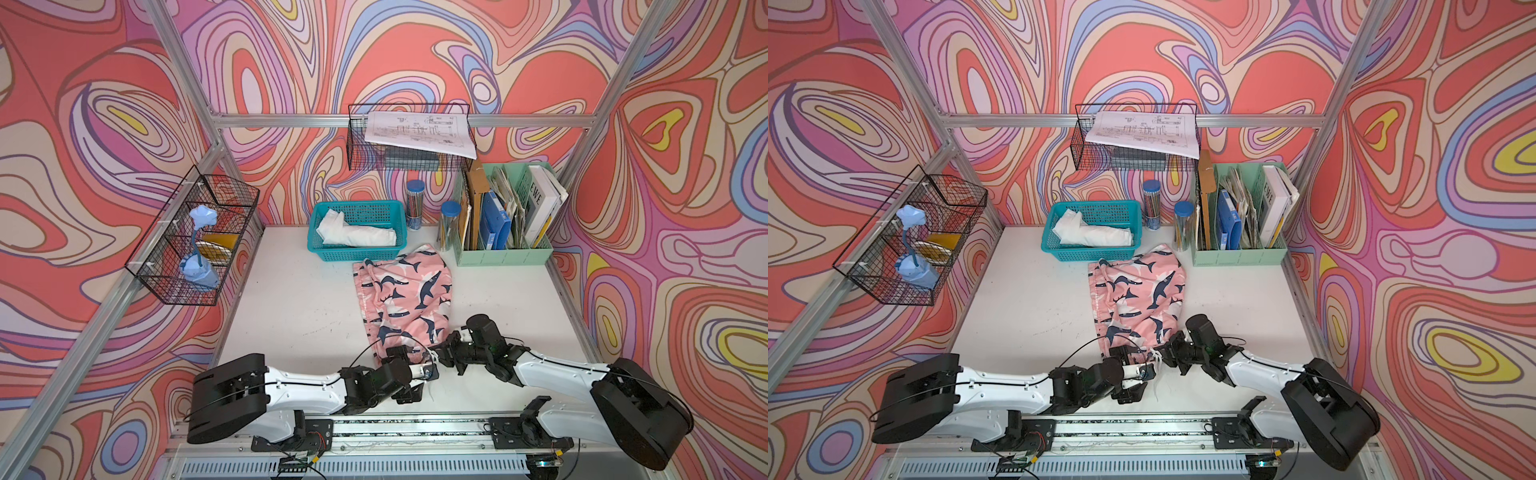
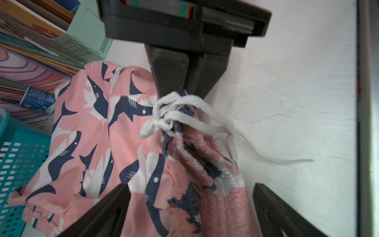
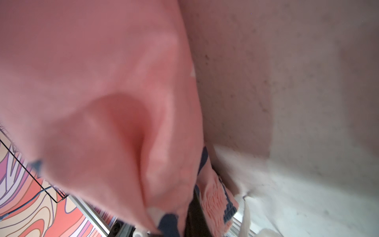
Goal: Roll up the shorts
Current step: Roll the shorts at the center of the board.
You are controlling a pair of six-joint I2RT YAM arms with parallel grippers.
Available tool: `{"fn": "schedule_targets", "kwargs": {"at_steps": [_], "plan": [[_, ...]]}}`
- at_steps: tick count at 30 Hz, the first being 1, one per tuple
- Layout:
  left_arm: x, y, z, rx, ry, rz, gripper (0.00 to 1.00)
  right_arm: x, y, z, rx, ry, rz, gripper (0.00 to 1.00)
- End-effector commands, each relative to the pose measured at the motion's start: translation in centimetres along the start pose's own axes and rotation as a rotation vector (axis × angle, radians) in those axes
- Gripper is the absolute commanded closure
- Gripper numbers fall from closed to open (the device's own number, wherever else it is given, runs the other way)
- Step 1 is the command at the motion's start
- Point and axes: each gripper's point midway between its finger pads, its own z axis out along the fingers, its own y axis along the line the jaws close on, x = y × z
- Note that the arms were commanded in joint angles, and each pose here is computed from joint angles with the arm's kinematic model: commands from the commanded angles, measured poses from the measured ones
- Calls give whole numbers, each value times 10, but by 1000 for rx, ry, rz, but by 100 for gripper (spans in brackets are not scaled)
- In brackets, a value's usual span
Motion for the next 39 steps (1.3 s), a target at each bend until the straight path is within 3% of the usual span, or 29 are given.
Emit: {"fn": "schedule_targets", "kwargs": {"at_steps": [1, 6, 21, 29, 34, 39], "plan": [[-25, 13, 4, -114, -109, -16, 2, -2, 3, -1, -28, -4, 22, 100], [-28, 4, 14, -98, -118, -45, 2, -2, 3, -2, -37, -9, 31, 100], [14, 1, 24, -159, -37, -163, 1, 2, 1, -4, -63, 13, 27, 100], [33, 8, 22, -192, 10, -183, 2, 2, -5, -10, -61, 5, 30, 100], [38, 9, 24, -181, 18, -192, 10, 5, -1, -9, -65, 26, 5, 100], [37, 9, 22, -162, 11, -168, 6, 7, -4, -7, -49, 44, -6, 100]]}}
